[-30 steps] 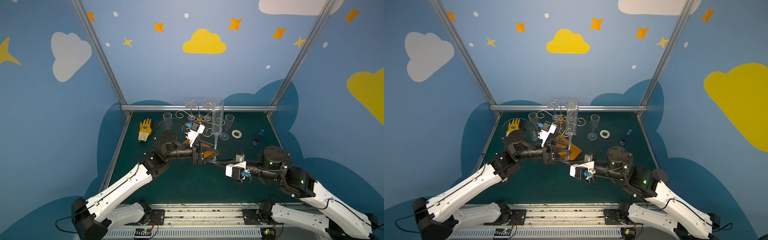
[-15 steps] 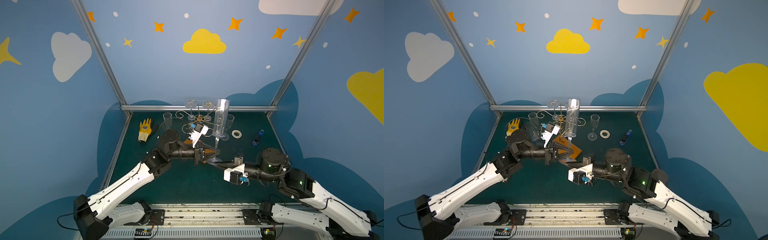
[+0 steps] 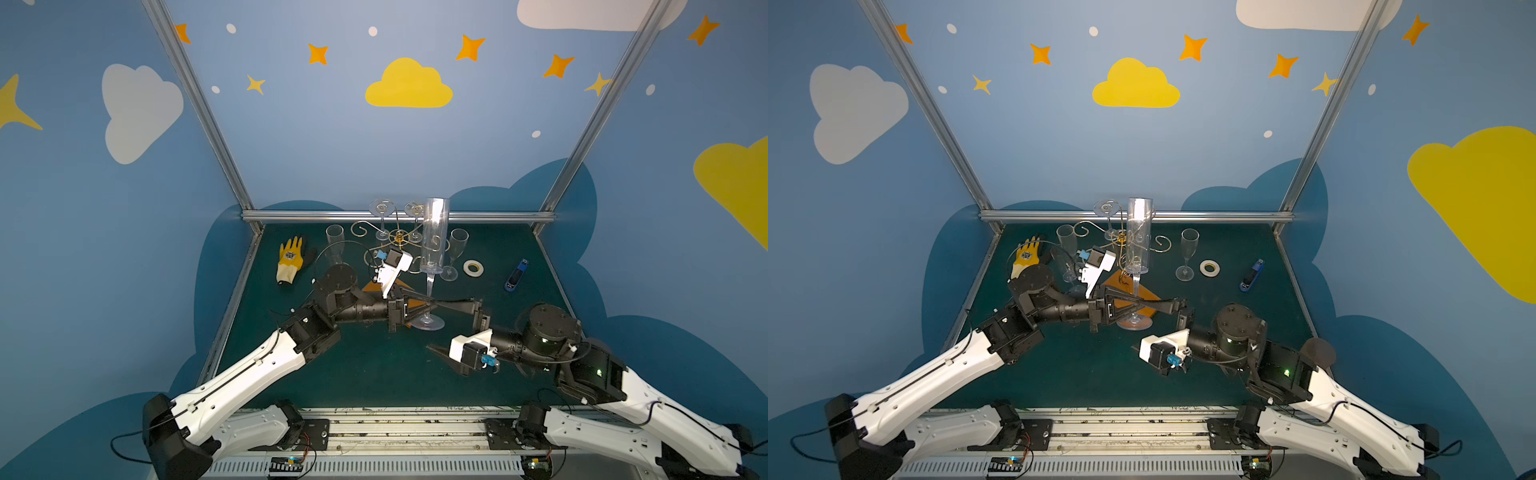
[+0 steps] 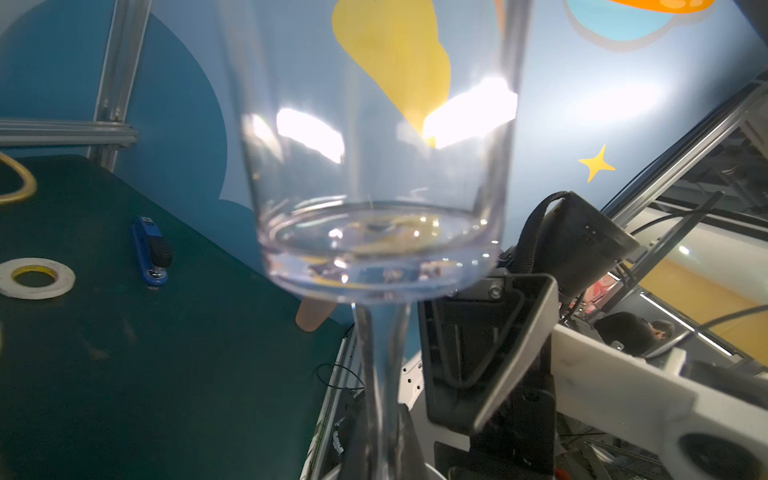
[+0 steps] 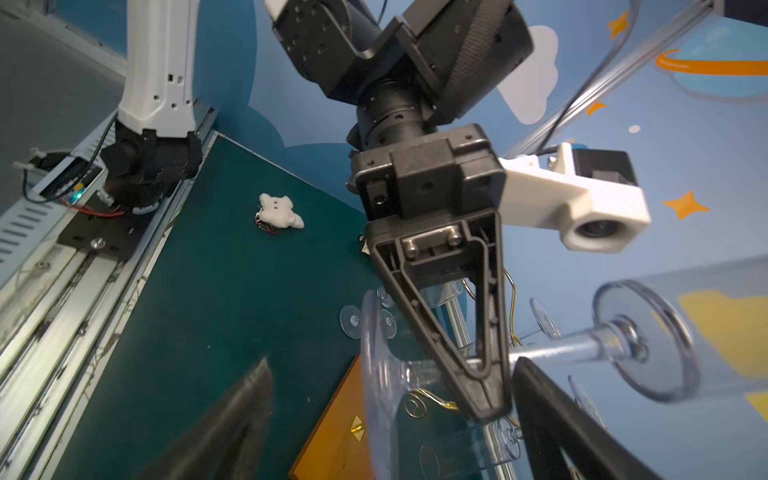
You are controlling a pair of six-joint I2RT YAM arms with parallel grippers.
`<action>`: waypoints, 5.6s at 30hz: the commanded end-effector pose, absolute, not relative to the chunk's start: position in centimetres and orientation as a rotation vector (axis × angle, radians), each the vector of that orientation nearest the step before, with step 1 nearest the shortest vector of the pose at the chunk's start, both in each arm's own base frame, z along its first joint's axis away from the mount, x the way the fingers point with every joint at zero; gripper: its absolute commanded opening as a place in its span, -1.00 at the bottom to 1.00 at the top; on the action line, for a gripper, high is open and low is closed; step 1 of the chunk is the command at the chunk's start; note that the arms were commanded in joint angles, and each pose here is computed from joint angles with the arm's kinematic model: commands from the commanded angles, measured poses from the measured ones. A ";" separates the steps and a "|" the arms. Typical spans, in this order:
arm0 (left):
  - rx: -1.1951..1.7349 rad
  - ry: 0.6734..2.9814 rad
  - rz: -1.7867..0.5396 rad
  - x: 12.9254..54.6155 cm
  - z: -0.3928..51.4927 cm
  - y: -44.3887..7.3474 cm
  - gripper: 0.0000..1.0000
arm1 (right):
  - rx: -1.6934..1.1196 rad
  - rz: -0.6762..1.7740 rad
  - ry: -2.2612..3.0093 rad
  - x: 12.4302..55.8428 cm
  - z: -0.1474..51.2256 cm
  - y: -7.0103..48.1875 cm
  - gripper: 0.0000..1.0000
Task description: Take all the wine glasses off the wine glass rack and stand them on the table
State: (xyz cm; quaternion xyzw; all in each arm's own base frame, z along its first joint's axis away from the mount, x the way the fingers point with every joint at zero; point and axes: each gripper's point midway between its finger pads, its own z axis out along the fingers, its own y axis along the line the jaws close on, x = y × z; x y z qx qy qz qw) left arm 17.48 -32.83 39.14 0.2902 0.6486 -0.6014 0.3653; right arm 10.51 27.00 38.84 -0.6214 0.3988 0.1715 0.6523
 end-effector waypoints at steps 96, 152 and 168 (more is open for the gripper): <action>0.464 1.546 -0.529 17.5 34.3 -17.2 0.05 | -0.585 0.479 1.421 27.7 30.7 21.0 -0.36; 0.305 1.659 -0.539 22.9 31.1 -18.3 0.09 | -0.536 0.467 1.628 44.0 18.4 17.9 -0.29; 0.292 1.660 -0.554 22.2 31.2 -17.5 0.22 | -0.571 0.495 1.608 43.4 18.2 18.3 0.35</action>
